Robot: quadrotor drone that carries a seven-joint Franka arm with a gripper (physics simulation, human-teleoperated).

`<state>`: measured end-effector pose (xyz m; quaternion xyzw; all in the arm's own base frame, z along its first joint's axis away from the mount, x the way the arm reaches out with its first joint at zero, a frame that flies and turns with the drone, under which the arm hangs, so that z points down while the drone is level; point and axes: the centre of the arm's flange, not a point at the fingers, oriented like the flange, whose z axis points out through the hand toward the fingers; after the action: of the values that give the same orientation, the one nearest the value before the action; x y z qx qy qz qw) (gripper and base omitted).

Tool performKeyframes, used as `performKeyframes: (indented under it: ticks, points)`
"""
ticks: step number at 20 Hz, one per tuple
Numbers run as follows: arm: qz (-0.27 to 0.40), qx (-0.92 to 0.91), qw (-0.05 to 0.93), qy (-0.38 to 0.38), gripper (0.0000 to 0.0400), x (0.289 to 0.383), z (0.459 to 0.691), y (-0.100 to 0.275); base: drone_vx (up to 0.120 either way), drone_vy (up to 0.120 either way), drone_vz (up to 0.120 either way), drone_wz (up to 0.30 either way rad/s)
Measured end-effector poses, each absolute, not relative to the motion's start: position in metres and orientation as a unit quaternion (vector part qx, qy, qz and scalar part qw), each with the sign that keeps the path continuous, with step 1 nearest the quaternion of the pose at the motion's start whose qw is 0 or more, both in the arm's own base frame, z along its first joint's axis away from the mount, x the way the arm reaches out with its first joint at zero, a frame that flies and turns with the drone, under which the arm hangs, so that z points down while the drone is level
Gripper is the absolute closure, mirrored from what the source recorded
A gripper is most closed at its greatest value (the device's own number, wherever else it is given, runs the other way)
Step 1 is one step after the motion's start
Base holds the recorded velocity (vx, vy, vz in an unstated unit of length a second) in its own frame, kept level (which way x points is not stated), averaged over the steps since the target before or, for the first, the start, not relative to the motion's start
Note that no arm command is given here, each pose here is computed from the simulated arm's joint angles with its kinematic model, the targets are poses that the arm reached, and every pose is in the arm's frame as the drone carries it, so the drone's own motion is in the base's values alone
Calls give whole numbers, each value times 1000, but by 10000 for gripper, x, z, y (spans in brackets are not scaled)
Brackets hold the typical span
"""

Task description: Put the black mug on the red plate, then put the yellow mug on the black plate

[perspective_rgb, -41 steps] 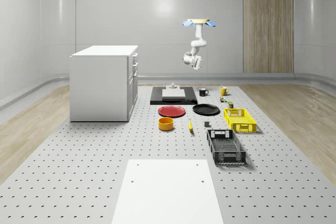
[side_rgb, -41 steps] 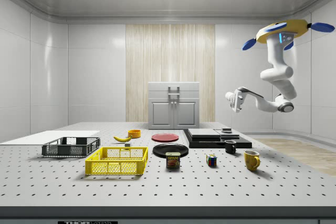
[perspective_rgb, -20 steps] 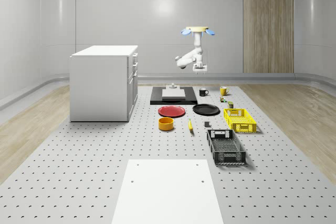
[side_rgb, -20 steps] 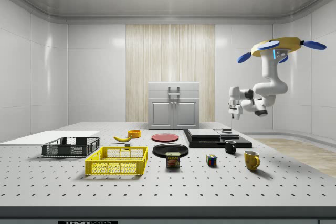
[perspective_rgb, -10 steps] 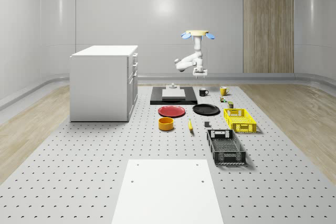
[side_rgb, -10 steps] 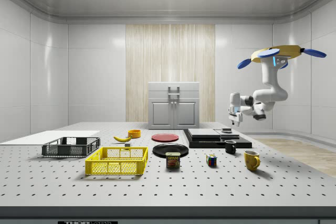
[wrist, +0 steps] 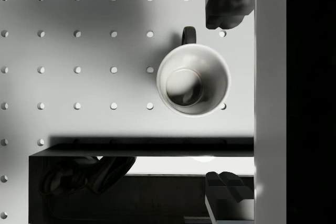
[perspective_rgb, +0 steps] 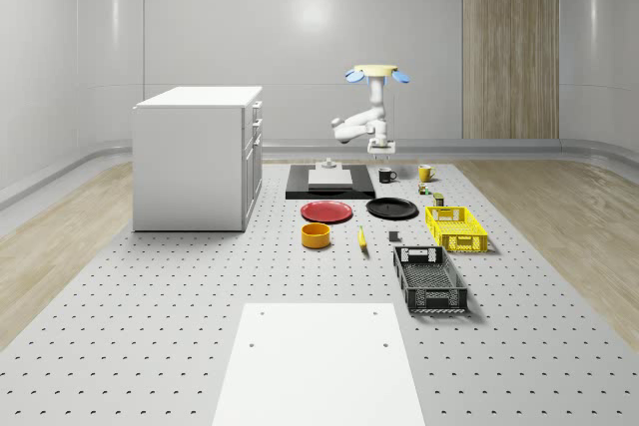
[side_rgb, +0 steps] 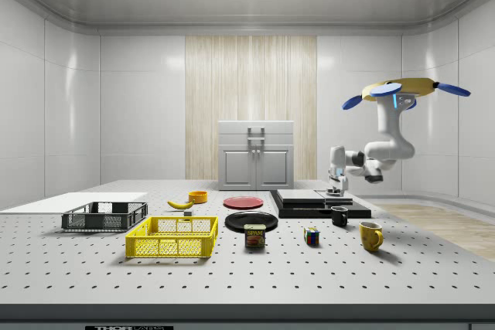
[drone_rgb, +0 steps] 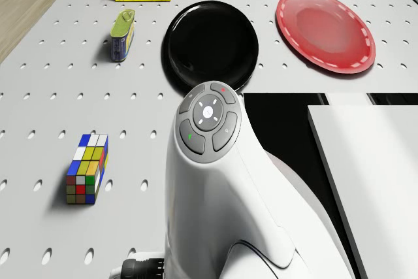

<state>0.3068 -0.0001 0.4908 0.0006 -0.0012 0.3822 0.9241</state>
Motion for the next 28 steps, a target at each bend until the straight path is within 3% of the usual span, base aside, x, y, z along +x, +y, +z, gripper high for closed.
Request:
performKeyframes:
  ticks: [9, 19, 28]
  points:
    - [382, 0, 924, -1, 0, 3068, 4911, -2, 0, -13, -111, 0]
    - [382, 0, 924, -1, 0, 3068, 5207, 2, 0, 0, 0, 0]
    - [383, 0, 924, -1, 0, 3068, 5294, 82, 0, 0, 0, 0]
